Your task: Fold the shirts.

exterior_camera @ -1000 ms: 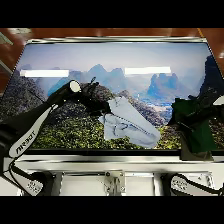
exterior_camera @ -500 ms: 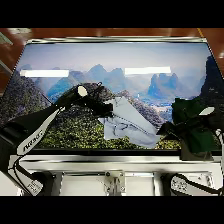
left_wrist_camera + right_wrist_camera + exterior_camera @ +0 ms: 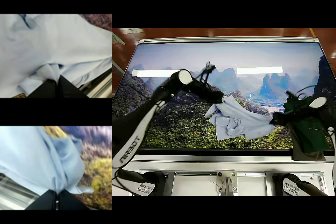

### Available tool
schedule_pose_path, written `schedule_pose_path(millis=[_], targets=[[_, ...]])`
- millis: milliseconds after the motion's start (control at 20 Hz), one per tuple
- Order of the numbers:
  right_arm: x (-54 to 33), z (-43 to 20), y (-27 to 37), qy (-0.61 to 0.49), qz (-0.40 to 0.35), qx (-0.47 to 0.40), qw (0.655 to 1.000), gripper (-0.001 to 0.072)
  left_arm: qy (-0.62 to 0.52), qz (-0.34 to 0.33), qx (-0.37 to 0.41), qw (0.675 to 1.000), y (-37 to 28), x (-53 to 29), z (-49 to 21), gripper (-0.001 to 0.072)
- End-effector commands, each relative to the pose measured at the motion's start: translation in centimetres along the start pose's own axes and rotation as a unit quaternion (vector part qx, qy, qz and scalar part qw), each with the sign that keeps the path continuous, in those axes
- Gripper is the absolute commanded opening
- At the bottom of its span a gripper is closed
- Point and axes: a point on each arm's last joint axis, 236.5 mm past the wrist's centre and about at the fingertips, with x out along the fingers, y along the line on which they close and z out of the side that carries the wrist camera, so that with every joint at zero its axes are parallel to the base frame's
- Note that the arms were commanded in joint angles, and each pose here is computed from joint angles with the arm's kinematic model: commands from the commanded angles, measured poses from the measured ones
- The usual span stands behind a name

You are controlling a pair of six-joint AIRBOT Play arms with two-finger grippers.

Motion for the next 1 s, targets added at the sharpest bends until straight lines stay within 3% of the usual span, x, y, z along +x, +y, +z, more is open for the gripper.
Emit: schedule_pose_path(millis=[0, 100, 250, 400, 500, 750, 950], targets=[[-11.4, 6.5, 6.6, -0.177, -0.018, -0.116, 0.977, 0.007, -0.12, 0.106, 0.102, 0.982, -1.7, -12.3, 4.7, 0.0038], [-21.5, 8.6, 13.0, -0.316, -0.027, -0.188, 0.929, 0.007, -0.228, 0.117, 0.15, 0.955, -6.2, -22.0, 6.5, 0.0038], [-36.0, 6.4, 22.4, -0.496, -0.026, -0.247, 0.832, 0.007, -0.383, 0.085, 0.186, 0.901, -13.8, -35.7, 5.5, 0.0039], [-41.6, 2.2, 26.7, -0.55, -0.016, -0.264, 0.792, 0.007, -0.463, 0.069, 0.206, 0.859, -17.4, -43.7, 1.9, 0.0039], [-40.8, 0.6, 27.1, -0.528, -0.008, -0.259, 0.809, 0.007, -0.447, 0.07, 0.196, 0.87, -17.3, -44.2, -0.3, 0.0039], [-31.6, -1.9, 21.0, -0.304, -0.043, -0.213, 0.927, 0.007, -0.246, 0.141, 0.152, 0.947, -10.4, -35.7, -5.4, 0.0039], [-26.6, 1.9, 17.6, -0.217, -0.033, -0.176, 0.96, 0.007, -0.09, 0.165, 0.078, 0.979, -4.4, -27.0, -9.7, 0.0039]])
